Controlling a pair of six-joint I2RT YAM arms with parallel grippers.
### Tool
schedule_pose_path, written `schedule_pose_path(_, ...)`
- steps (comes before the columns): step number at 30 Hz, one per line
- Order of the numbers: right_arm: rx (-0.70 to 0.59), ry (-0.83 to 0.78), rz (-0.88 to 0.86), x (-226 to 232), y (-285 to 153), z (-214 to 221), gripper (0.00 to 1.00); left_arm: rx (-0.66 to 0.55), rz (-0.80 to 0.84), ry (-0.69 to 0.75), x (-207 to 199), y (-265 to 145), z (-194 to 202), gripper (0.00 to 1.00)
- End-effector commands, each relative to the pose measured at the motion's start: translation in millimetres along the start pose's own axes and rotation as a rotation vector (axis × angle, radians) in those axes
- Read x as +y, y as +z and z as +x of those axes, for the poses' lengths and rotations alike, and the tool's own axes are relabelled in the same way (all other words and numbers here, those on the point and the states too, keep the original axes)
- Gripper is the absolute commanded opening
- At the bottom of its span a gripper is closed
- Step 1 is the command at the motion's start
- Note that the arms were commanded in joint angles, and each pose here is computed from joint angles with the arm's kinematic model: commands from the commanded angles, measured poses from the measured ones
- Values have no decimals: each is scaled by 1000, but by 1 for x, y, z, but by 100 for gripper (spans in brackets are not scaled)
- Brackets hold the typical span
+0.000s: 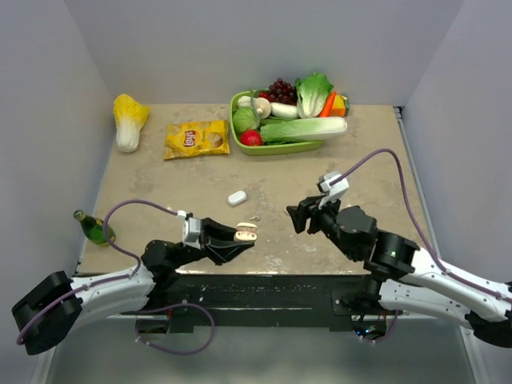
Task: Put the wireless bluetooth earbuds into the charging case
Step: Pick up the earbud from the center of the board.
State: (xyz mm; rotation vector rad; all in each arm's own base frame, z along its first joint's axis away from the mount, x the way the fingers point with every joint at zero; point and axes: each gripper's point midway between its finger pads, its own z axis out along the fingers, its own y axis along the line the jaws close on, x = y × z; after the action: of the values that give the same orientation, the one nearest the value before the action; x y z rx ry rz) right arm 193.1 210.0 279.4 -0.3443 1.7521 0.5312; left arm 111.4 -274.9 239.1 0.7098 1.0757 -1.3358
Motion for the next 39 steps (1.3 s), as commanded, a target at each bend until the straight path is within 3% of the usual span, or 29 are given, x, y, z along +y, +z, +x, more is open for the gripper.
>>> schedule_pose_path(1,9,103,71,-14,18,24,66,-271,-10,12,-9,-21,-46,0)
schedule_pose_path(2,28,113,71,-14,23,32,68,-298,-7,16,-10,-22,-52,3)
schedule_pose_path(7,155,113,152,-34,48,82,65,-273,-39,-10,-2,-20,-43,0)
schedule_pose_path(12,242,141,160,-38,68,127,48,-270,-140,25,14,-27,-40,0)
schedule_pose_path(14,257,152,110,-27,78,136,40,-257,-175,41,19,-28,-39,0)
schedule_pose_path(16,291,157,34,-12,87,151,38,-231,-204,56,22,-28,-35,0)
schedule_pose_path(19,331,135,-7,-1,103,163,40,-219,-273,60,31,-31,-35,0)
schedule_pose_path(23,385,130,-50,13,122,179,50,-207,-302,74,34,-38,-32,0)
schedule_pose_path(30,374,147,-53,23,148,182,51,-188,-333,46,38,-43,-24,0)
schedule_pose_path(33,381,117,-42,23,159,184,46,-184,-337,36,39,-43,-23,0)
schedule_pose_path(39,403,94,7,12,155,194,25,-165,-339,26,39,-43,-20,0)
